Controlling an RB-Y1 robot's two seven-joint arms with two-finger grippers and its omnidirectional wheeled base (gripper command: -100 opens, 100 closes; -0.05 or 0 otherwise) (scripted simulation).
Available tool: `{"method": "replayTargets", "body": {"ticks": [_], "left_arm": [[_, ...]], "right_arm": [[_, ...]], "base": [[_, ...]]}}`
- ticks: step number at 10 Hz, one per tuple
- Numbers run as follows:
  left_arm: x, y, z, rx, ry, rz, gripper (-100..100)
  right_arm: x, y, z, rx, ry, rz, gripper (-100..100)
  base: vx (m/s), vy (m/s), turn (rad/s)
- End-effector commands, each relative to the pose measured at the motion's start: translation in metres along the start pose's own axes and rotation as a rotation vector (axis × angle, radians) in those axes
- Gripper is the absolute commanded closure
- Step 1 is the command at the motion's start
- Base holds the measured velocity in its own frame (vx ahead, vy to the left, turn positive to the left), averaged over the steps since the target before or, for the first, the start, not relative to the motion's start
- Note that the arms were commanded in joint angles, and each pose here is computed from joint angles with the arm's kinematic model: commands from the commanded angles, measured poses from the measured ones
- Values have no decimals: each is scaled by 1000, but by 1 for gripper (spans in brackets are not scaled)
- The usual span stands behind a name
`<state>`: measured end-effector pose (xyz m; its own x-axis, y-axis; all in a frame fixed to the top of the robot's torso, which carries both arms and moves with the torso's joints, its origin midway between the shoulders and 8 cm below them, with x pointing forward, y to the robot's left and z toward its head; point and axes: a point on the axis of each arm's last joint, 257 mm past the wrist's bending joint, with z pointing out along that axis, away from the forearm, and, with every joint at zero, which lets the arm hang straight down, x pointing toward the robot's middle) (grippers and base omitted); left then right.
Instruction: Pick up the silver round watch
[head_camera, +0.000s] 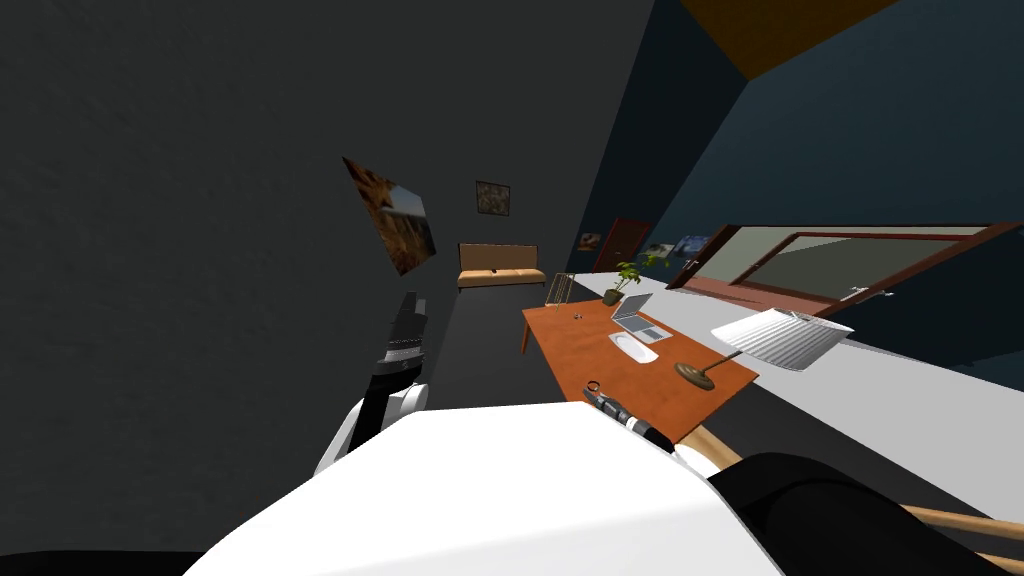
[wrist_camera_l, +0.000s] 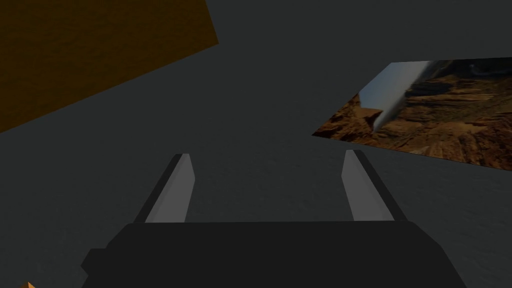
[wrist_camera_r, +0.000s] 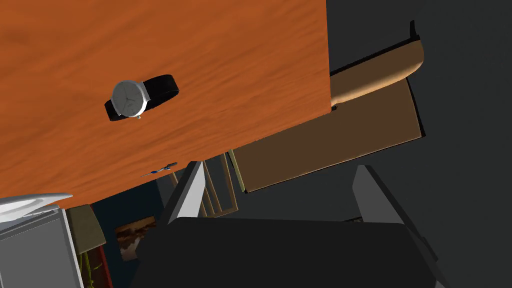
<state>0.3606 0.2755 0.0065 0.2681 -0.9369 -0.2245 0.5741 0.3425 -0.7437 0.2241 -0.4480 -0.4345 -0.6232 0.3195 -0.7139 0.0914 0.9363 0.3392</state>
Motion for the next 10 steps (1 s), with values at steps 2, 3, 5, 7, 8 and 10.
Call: {"method": "replayTargets", "body": {"ticks": [2,3,5,7,8,10], "left_arm": [[0,0,0,0,0,0,0],[0,0,0,0,0,0,0],[0,0,0,0,0,0,0],[0,0,0,0,0,0,0],[0,0,0,0,0,0,0],[0,0,0,0,0,0,0]], "right_arm": [[34,-32,-13,79,81,-32,-100],[49,-49,-23,121,125,-51,-100],[64,-66,-34,160,167,-73,-100],[76,-80,-44,196,206,-92,-100],[76,-80,-44,196,206,-92,-100],[88,-93,-55,229,241,-109,-100]], "base": [[177,36,-41],[230,7,-94],[156,17,-48],[106,18,-42],[100,6,-39],[58,16,-24]]}}
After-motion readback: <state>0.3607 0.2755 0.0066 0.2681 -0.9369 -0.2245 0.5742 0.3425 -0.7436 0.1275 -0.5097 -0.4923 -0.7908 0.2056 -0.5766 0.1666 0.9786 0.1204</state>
